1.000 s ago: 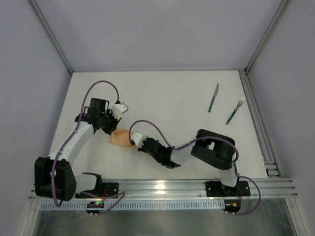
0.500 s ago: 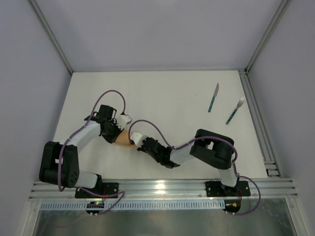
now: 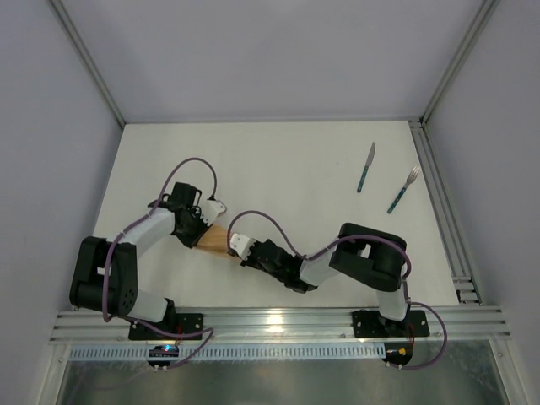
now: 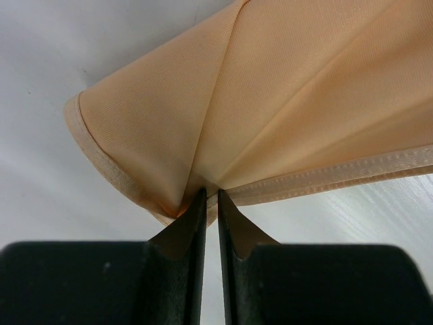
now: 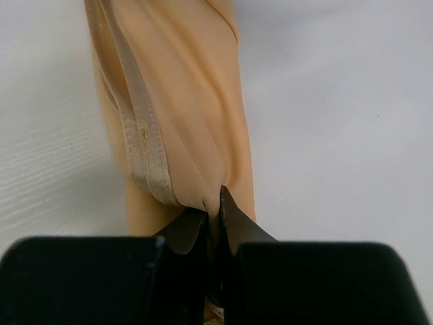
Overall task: Fold the napkin into a case and place the utensils inside
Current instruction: Smooth out the smaller rectangle-folded napkin at the center of the board.
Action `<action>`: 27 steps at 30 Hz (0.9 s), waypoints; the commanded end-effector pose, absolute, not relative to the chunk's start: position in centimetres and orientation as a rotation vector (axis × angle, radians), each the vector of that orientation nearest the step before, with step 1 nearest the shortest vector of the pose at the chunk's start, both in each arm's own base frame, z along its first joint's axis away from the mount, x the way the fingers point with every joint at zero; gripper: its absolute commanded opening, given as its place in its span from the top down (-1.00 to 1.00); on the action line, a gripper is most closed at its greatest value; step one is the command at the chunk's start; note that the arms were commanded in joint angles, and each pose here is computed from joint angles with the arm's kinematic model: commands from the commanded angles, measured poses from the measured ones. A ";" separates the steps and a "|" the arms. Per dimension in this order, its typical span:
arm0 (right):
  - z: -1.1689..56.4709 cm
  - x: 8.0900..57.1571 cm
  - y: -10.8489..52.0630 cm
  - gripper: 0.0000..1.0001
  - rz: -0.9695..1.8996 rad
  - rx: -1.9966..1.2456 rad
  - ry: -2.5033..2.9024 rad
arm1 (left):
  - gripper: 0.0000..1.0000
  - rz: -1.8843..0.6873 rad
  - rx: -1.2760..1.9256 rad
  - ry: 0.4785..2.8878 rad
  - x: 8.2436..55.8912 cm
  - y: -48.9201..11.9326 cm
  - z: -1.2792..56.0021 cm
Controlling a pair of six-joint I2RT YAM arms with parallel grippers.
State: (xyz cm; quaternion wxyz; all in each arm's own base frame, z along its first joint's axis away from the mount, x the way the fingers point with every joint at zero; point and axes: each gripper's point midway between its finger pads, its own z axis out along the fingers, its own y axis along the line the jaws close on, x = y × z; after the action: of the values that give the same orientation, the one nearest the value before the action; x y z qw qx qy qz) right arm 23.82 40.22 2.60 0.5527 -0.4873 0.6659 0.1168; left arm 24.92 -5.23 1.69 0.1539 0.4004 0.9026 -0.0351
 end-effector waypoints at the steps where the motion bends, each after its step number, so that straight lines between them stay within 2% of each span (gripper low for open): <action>1: 4.6 23.1 40.4 0.92 0.328 -1.161 1.460 | 0.77 -0.053 1.160 2.600 24.6 -4.5 0.3; 3: 4.6 22.8 40.4 0.93 0.309 -1.225 1.405 | 0.78 -0.055 1.153 2.599 24.6 -4.5 0.2; 8: 2.6 23.2 40.0 0.54 0.187 -1.390 1.433 | 0.79 -0.045 1.149 2.596 24.9 -4.4 0.2; 12: 2.9 23.3 38.9 0.46 0.131 -1.419 1.424 | 0.81 -0.044 1.143 2.593 24.9 -4.5 0.3; 15: 3.2 22.8 38.3 0.18 0.129 -1.443 1.404 | 0.81 -0.044 1.139 2.587 25.0 -4.5 0.3; 27: 4.8 19.5 38.9 0.00 0.241 -1.566 1.351 | 0.81 -0.054 1.140 2.578 25.0 -4.7 0.6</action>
State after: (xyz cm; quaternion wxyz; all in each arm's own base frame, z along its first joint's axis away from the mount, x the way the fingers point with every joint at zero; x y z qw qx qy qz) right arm 20.63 38.37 3.67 0.5113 -0.6358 0.5732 0.0758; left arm 25.88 -5.29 1.71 0.1767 0.4001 0.8990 -0.0232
